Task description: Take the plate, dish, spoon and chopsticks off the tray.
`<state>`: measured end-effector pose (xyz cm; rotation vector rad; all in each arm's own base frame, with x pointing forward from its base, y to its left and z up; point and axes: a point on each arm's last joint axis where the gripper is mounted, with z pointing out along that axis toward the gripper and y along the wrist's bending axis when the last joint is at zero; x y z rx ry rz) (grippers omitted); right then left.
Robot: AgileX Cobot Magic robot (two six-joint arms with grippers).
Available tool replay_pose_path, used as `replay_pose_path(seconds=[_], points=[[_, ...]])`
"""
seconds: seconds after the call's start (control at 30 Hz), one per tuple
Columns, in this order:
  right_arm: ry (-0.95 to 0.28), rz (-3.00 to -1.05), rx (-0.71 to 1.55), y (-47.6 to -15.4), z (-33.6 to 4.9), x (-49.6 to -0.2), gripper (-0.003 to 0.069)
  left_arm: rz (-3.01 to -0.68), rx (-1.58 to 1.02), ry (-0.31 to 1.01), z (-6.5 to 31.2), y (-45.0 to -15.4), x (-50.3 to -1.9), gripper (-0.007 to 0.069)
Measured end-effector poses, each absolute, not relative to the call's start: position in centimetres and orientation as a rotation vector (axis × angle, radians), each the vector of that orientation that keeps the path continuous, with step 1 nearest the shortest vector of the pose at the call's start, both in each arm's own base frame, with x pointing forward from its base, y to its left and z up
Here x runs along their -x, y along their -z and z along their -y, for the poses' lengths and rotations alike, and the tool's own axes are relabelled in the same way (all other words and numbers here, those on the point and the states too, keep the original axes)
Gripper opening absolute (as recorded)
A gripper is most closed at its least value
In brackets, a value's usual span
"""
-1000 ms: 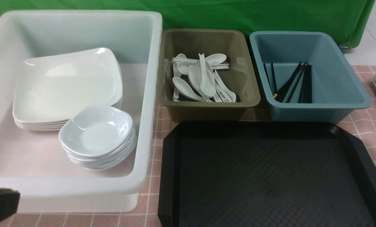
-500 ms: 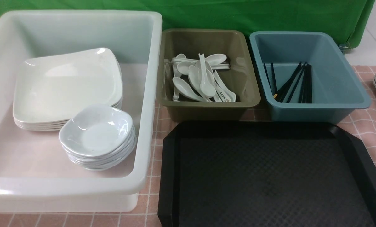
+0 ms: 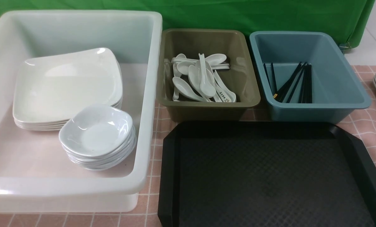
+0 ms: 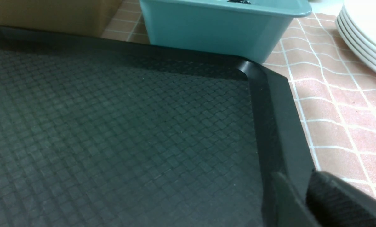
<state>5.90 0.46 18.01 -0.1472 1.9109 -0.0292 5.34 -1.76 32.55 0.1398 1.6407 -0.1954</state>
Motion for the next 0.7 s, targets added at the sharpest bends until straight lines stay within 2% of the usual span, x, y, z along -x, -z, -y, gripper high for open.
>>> replay_pose_path(seconds=[0.2, 0.37, 0.57, 0.63, 0.67, 0.7], points=[[0.029, -1.911, 0.147, -18.0, -0.5, -5.9, 0.0208, -1.626, -0.137, 0.149, 1.5, -31.7, -5.8, -0.0002], [0.029, -1.911, 0.147, -18.0, -0.5, -5.9, 0.0218, -1.605, -0.094, 0.077, 0.9, -28.4, -6.4, -0.0002], [0.029, -1.911, 0.147, -18.0, -0.5, -5.9, 0.0235, -1.599, -0.047, 0.036, 0.3, -21.7, -5.9, -0.0002], [0.029, -1.911, 0.147, -18.0, -0.5, -5.9, 0.0236, -1.598, -0.005, -0.008, 0.3, -20.9, -5.8, -0.0002], [0.029, -1.911, 0.147, -18.0, -0.5, -5.9, 0.0237, -1.598, -0.077, 0.078, 0.3, -20.3, -5.7, -0.0002], [0.029, -1.911, 0.147, -18.0, -0.5, -5.9, 0.0238, -1.603, -0.035, 0.044, 0.3, -20.2, -5.7, -0.0002]])
